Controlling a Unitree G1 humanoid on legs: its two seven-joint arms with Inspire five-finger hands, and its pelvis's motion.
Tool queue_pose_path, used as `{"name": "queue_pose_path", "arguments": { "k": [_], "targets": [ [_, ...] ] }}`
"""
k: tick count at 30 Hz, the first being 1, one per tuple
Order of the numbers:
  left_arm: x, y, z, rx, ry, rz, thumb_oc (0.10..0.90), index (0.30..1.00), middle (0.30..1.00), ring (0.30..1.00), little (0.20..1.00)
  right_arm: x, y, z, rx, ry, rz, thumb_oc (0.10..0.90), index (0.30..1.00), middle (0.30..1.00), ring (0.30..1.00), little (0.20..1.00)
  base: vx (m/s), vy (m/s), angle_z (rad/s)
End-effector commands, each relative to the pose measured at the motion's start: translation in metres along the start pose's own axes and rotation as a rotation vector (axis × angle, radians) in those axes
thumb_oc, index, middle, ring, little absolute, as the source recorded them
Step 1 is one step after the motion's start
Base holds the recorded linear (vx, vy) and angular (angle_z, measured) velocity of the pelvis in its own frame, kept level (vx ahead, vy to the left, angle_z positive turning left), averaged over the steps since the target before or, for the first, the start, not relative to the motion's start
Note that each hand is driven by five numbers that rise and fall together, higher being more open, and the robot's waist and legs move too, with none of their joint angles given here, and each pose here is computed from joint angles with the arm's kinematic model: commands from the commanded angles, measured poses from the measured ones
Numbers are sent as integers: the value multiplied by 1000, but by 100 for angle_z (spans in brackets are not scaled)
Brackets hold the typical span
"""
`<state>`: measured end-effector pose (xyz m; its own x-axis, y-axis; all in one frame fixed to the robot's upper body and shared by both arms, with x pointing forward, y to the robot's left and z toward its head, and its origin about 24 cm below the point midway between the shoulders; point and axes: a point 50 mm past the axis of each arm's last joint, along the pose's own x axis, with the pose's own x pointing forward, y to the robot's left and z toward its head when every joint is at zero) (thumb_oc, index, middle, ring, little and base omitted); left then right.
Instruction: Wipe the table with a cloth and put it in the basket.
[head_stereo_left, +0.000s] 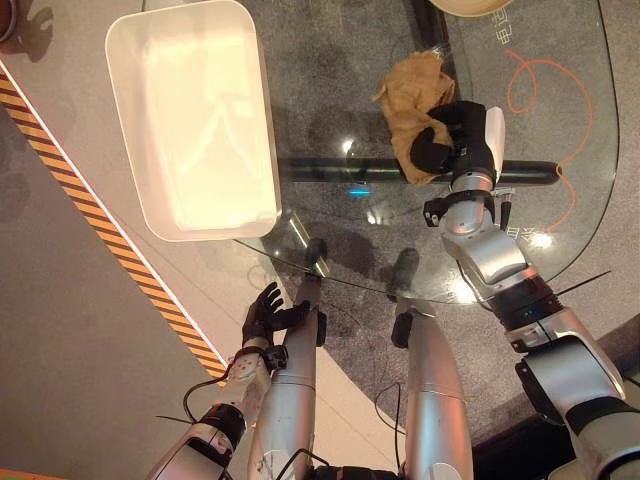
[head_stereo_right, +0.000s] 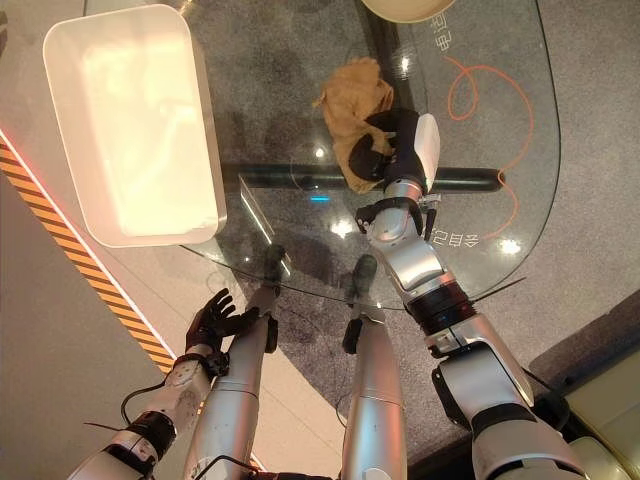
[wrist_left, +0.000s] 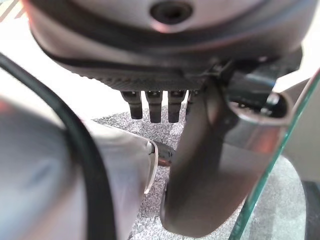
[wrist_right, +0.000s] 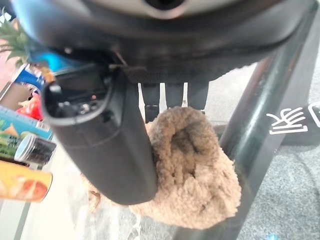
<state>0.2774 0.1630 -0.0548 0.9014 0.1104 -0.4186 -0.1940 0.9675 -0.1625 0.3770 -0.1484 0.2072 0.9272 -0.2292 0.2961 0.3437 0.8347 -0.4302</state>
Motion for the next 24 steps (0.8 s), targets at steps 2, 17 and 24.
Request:
{"name": "queue_pose_path", "arguments": {
  "k": [2, 17, 24],
  "targets": [
    [-33, 18, -61, 18, 175, 41, 800, 900, 900, 900, 900, -45, 65, 7, 52, -81, 403, 100, 300, 300, 300, 200, 0, 0, 0],
    [-31, 31, -54, 44, 172, 49, 800, 900, 900, 900, 900, -79, 93, 3, 22, -150, 854, 100, 300, 300, 300, 200, 1, -2, 1],
    [-31, 36, -52, 53, 168, 48, 800, 900, 900, 900, 900, -79, 90, -4, -68, -159, 903, 100, 300, 300, 300, 200, 3, -20, 6]
  ]
}}
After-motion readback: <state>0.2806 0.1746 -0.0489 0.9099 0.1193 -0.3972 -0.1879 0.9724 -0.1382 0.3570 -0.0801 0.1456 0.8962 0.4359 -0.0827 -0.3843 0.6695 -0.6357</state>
